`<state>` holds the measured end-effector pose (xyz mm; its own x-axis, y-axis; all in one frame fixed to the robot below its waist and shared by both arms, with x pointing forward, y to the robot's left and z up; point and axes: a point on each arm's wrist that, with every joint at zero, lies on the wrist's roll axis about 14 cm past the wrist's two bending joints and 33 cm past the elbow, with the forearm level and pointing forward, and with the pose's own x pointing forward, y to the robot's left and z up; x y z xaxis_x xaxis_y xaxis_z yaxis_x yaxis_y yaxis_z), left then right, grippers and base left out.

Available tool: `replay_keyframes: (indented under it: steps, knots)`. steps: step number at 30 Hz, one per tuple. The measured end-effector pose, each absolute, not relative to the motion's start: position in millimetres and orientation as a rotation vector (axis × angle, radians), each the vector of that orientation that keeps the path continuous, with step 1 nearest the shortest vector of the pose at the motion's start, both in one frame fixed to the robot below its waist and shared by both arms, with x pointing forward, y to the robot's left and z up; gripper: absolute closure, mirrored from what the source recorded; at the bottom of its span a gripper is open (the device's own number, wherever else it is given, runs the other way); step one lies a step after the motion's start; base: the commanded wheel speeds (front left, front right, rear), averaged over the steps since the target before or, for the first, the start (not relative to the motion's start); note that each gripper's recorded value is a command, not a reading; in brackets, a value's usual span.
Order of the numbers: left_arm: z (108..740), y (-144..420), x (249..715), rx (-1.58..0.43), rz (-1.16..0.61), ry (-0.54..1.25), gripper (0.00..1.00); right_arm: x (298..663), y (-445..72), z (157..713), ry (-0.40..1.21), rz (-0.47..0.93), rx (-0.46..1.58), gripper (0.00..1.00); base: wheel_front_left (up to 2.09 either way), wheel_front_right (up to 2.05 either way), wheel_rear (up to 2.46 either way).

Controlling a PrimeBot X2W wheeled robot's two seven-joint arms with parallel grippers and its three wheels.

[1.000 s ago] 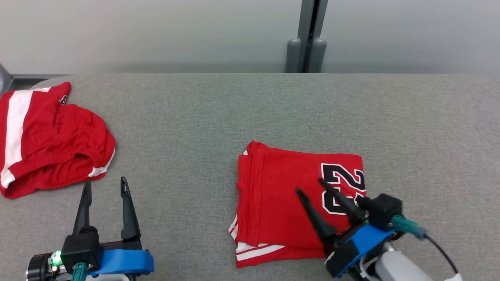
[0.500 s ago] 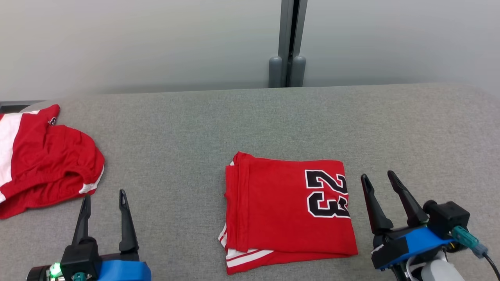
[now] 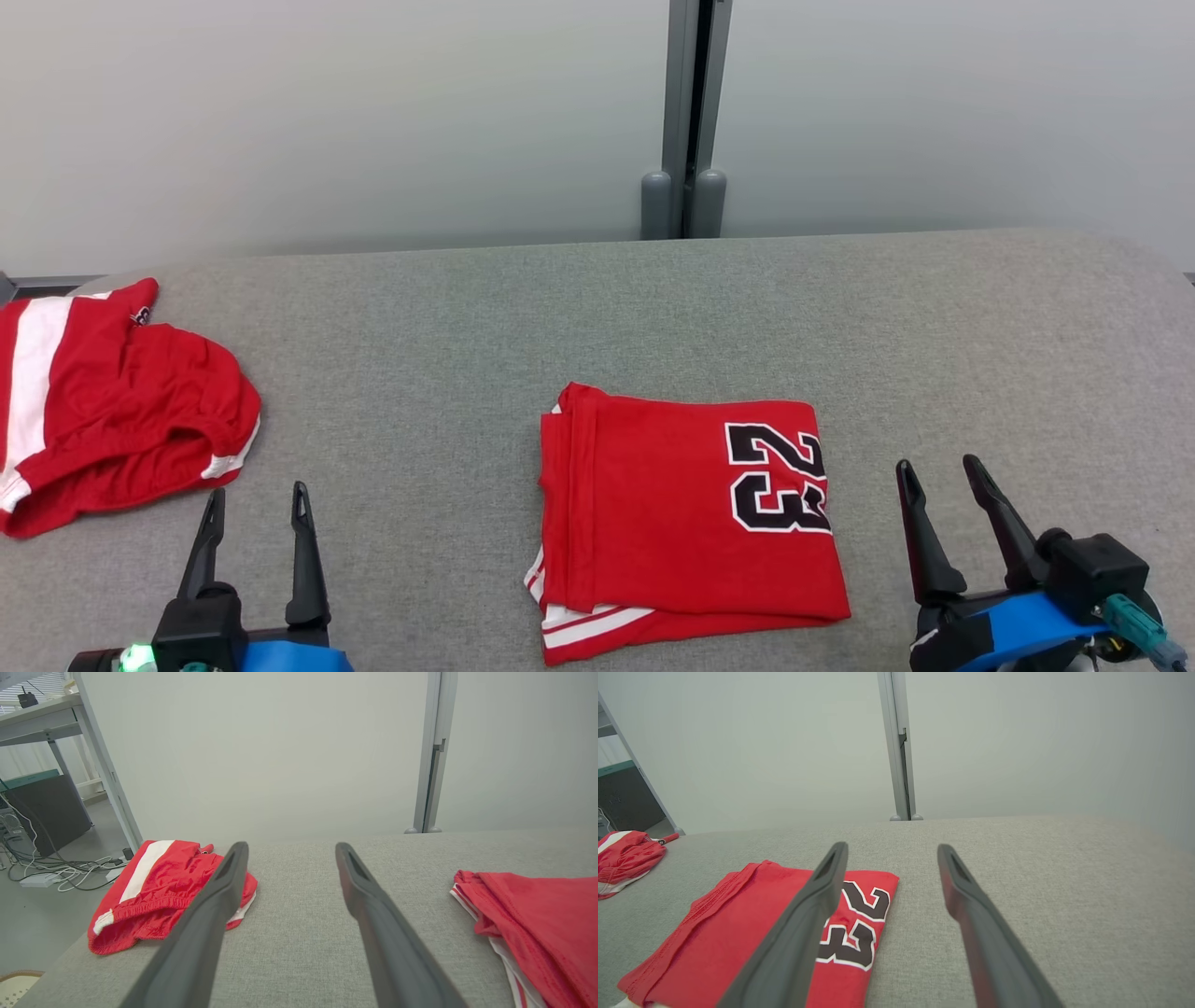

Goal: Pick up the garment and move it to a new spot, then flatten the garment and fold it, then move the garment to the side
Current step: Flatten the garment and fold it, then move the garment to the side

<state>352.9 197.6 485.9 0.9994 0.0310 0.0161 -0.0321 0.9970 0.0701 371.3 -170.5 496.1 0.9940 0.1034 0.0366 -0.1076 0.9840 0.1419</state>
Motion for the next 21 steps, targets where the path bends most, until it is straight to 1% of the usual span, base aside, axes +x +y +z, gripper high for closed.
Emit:
replay_keyframes:
  steps: [11,21]
  knots:
    - [504,195,353,0.091,-0.002,-0.021,0.00,363,-168,496,0.003,0.102,0.118,0.00,0.00,0.00,0.00]
    - [504,198,354,0.102,-0.005,0.002,0.00,362,-174,496,0.023,0.082,0.100,0.00,0.00,0.00,0.00]
